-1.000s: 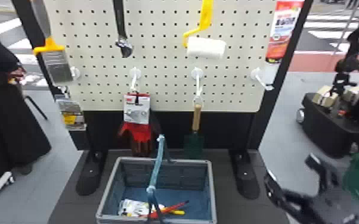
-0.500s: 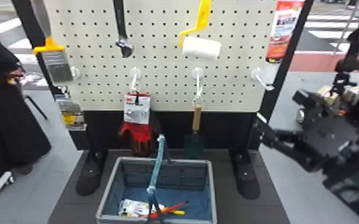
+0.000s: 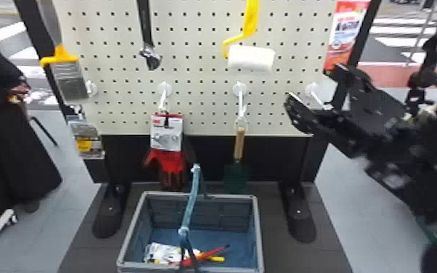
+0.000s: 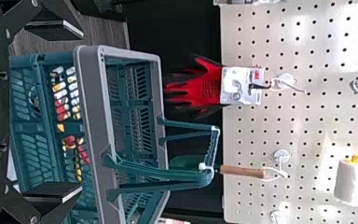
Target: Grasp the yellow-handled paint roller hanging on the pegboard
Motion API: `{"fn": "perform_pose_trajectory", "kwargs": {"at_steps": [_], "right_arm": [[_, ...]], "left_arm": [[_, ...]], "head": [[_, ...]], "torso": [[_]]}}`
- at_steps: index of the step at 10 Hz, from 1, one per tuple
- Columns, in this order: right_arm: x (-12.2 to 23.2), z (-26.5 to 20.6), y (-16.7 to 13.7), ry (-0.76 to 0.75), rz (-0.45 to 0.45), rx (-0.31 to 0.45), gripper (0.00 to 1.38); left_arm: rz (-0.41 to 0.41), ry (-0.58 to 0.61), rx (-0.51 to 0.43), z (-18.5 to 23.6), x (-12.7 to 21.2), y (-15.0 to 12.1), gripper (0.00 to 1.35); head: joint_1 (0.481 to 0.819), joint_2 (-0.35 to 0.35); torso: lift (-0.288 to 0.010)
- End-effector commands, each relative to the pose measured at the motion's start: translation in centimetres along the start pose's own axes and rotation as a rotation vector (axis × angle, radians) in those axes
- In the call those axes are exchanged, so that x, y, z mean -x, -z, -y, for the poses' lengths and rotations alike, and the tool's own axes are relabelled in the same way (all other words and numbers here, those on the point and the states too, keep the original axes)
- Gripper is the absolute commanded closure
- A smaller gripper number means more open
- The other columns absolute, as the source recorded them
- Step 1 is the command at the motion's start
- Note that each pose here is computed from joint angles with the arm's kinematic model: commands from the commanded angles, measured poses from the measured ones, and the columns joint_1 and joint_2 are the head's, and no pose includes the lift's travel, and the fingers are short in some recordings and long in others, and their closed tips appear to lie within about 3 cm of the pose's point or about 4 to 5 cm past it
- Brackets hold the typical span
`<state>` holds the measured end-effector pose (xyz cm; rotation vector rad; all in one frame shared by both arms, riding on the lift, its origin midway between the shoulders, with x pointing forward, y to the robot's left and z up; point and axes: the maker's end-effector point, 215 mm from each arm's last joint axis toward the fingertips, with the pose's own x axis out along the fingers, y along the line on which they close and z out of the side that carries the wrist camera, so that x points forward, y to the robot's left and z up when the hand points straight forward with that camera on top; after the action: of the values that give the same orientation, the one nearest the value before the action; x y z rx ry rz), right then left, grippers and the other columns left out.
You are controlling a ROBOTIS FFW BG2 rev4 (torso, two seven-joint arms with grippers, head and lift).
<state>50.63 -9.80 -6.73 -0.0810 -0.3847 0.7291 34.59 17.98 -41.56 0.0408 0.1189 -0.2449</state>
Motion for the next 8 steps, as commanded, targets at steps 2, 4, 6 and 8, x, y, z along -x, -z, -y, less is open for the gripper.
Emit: {"fn": "perform_pose_trajectory", "kwargs": {"at_steps": [2, 4, 6, 8], "right_arm": [[-5.0, -0.2, -1.6, -0.105, 0.029, 0.019, 0.20], [-7.2, 0.5, -3.0, -0.152, 0.040, 0.039, 0.20], [-9.3, 0.9, -2.7, -0.192, 0.030, 0.013, 0.20], [-12.0, 0.2, -1.9, -0.261, -0.004, -0.007, 0.20]], "left_arm": [[0.011, 0.030, 0.007, 1.1, -1.2, -0.4, 0.16], [0.004, 0.035, 0.016, 1.4, -1.3, 0.0, 0.16], [0.000, 0.036, 0.021, 1.5, -1.5, 0.2, 0.16], [0.001, 0.041, 0.024, 1.7, -2.1, 0.5, 0.16]], "head": [[0.549, 0.000], [0.549, 0.000], [0.549, 0.000], [0.549, 0.000]], "torso": [[-0.100], [-0.100], [-0.100], [-0.100]]}}
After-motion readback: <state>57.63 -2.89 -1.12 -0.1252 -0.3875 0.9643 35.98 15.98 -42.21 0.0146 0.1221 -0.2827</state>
